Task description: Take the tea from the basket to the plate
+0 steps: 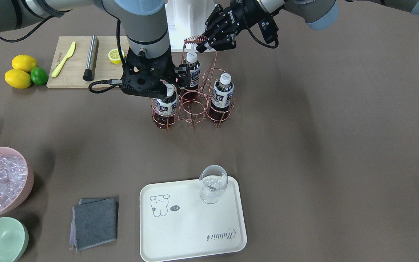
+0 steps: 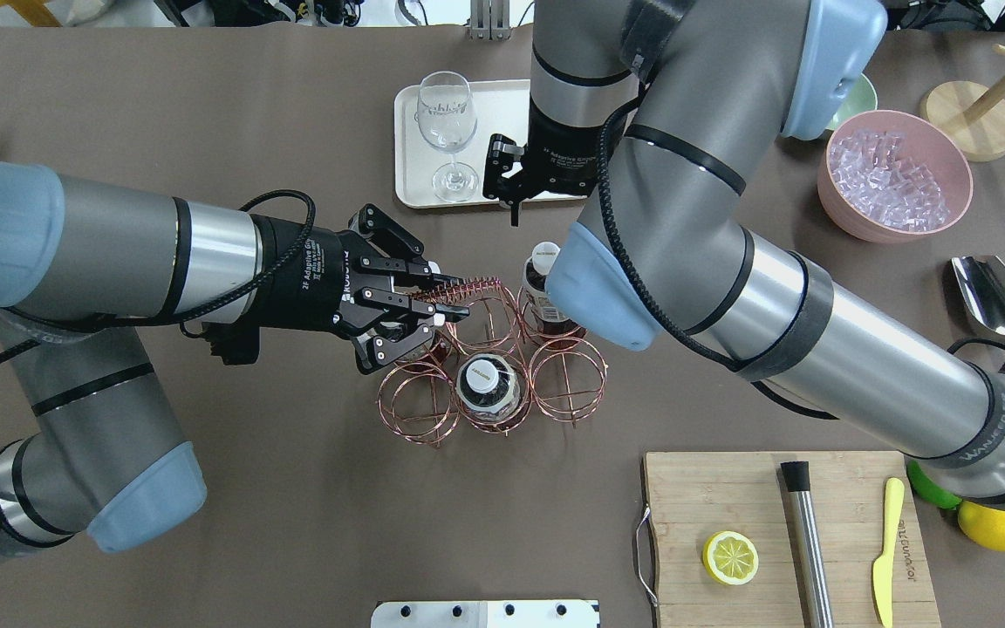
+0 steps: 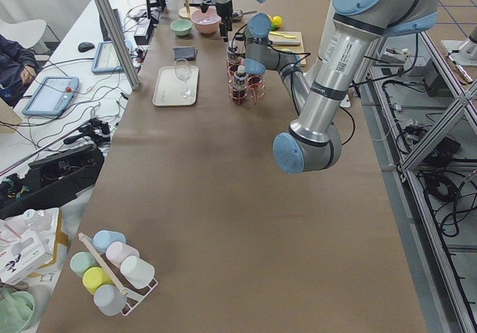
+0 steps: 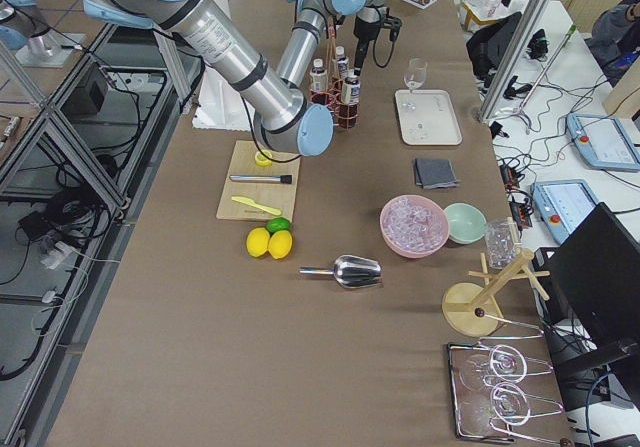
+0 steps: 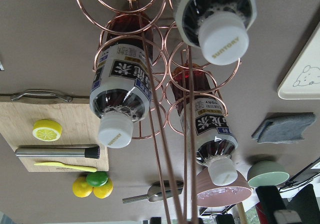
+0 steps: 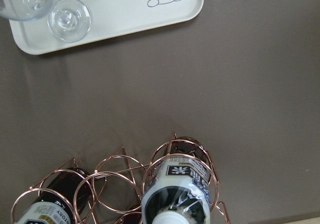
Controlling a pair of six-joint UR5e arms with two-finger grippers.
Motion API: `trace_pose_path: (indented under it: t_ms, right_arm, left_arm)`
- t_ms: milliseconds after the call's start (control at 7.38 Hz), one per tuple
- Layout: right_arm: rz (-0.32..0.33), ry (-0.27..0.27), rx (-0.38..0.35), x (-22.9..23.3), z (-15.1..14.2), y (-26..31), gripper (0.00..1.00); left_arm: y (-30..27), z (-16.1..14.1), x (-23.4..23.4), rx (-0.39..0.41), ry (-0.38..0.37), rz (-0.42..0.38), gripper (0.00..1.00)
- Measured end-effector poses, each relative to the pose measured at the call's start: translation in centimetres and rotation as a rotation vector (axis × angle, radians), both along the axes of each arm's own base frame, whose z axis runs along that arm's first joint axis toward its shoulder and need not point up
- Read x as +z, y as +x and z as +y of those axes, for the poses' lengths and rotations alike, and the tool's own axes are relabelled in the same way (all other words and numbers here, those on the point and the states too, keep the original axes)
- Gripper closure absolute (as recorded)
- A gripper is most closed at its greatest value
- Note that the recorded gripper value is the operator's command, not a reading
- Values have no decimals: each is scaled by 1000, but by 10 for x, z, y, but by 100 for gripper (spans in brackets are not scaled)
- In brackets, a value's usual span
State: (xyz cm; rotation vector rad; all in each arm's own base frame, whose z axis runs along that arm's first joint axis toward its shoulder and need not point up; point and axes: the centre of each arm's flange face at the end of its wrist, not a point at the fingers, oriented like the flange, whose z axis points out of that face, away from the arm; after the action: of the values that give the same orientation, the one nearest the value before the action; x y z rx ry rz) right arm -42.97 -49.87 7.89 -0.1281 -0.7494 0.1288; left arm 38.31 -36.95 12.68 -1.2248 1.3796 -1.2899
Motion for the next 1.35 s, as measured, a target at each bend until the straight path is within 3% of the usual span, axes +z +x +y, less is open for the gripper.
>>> trace_pose_path:
  t_ms: [271, 677, 813, 948, 1219, 1355]
  right_arm:
    - [16, 11, -20, 1, 8, -15, 22]
    - [44, 36, -39, 8, 21, -32, 24]
    - [53, 46, -45, 11, 21, -33, 28]
    - [60, 62, -49, 12, 20, -33, 39]
    - [63, 73, -53, 11, 19, -34, 40]
    - [63, 73, -52, 11, 19, -34, 45]
  left_arm:
    - [1, 1, 0, -3, -1, 0, 100]
    - [2, 2, 0, -5, 1, 3, 100]
    - [2, 2, 0, -6, 1, 4, 100]
    - [3, 1, 0, -7, 0, 3, 100]
    - [3, 1, 0, -7, 0, 3, 100]
    - [3, 1, 0, -7, 0, 3, 100]
